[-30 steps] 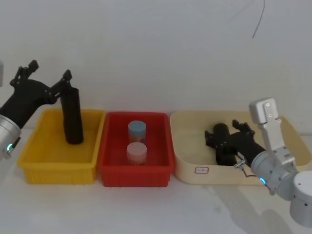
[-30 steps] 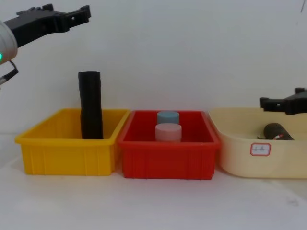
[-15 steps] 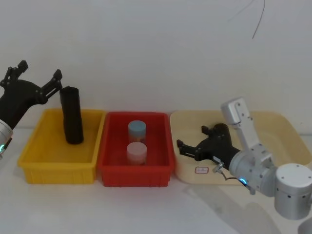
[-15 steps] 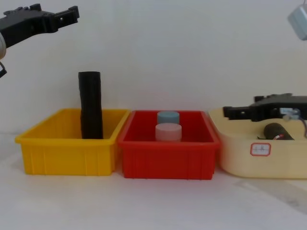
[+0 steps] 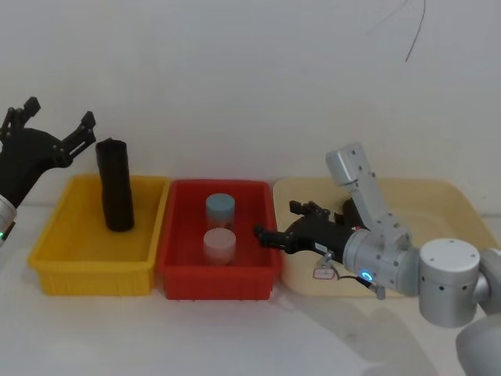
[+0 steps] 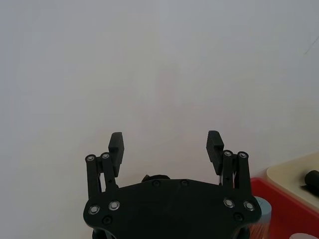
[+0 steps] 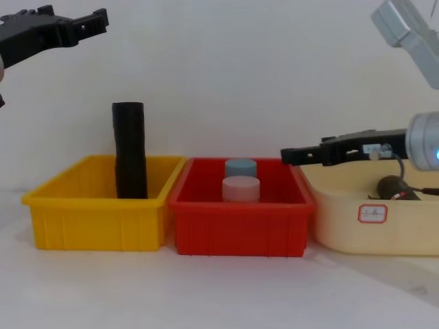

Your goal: Pick up the garbage bag with the one hand and transfer it to the other hand.

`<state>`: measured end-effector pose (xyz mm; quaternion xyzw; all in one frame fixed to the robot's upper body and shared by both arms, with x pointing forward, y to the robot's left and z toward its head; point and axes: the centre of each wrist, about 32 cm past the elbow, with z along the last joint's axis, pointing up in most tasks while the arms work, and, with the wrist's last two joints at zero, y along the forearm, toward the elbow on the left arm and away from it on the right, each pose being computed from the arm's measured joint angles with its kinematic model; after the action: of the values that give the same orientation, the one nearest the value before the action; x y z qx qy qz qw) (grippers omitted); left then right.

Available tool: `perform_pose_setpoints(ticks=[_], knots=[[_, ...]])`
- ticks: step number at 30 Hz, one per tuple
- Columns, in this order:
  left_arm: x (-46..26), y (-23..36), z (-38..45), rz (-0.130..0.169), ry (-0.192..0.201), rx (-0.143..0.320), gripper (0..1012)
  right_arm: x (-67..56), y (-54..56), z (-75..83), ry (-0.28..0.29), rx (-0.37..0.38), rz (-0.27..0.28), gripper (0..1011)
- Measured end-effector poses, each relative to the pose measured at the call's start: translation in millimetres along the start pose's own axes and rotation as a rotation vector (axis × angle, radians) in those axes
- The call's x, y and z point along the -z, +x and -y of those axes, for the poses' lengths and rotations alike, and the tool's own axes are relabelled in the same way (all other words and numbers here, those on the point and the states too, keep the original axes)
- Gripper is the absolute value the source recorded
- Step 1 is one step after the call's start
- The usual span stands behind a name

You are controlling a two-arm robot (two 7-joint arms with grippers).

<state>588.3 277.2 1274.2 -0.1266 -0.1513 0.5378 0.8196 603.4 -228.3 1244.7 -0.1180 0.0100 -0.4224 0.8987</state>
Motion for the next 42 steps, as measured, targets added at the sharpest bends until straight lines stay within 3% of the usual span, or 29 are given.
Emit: perform_pose_setpoints(ticks=[11, 21, 42], knots=[[-0.1, 0.4, -0.5, 0.002, 0.000, -0.003, 1001, -9.2, -3.9, -11.7, -0.018, -0.074, -0.019, 1001], [-0.2, 0.9, -0.9, 0.003, 0.001, -0.004, 1001, -10.7, -14.5, -19.9, -0.038, -0.132, -0.008, 1001], [-0.2, 0.8, -0.9, 0.002, 0.000, -0.005, 1002, -3.6, -27.1, -38.6, -0.049, -0.123, 0.015, 1001]])
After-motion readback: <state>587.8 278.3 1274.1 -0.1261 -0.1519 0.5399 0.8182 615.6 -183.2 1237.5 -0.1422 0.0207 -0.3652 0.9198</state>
